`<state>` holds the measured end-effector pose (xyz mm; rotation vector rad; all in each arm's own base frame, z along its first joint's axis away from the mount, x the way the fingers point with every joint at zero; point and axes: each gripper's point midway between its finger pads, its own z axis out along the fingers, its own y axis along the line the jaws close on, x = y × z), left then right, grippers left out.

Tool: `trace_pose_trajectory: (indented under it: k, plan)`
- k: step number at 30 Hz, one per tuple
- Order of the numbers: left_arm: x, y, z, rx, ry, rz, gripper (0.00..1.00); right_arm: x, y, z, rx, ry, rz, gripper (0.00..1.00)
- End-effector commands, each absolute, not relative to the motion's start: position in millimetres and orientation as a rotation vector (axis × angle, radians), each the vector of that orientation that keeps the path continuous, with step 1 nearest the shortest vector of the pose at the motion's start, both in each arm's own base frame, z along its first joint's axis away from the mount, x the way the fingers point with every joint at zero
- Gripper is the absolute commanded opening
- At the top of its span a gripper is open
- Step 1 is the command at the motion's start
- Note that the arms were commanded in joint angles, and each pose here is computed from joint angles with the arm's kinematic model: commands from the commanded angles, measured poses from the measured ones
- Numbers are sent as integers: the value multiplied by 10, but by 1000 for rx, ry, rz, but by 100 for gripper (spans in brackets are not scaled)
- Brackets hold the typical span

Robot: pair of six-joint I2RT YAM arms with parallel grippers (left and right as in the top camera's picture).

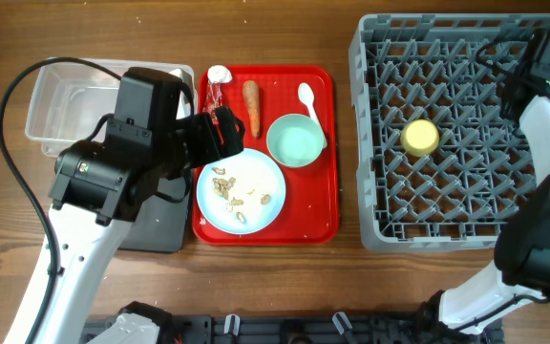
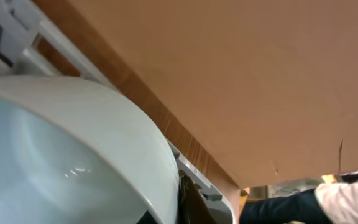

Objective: Sort waste into correct bins and load items into the dishwasher rack
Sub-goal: 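Carry the light blue bowl with the right gripper over the rack, then set the light blue bowl in the rack's upper right and release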

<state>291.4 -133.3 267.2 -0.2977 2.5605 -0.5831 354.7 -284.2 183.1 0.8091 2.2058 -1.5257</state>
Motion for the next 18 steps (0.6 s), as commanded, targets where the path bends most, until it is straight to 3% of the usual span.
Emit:
trace_pose_trajectory:
  k: [1,13,18]
  plan:
    - [2904,-1308,2692,-298,2554,-576,100,3556,-2851,1646,738,2277,-1609,4]
    - [2895,-1305,2684,-299,2559,-574,100,4034,-2170,1582,494,2305,-1490,7]
    - [2885,-1300,2676,-300,2565,-571,100,4085,-1971,1555,413,2331,-1483,24]
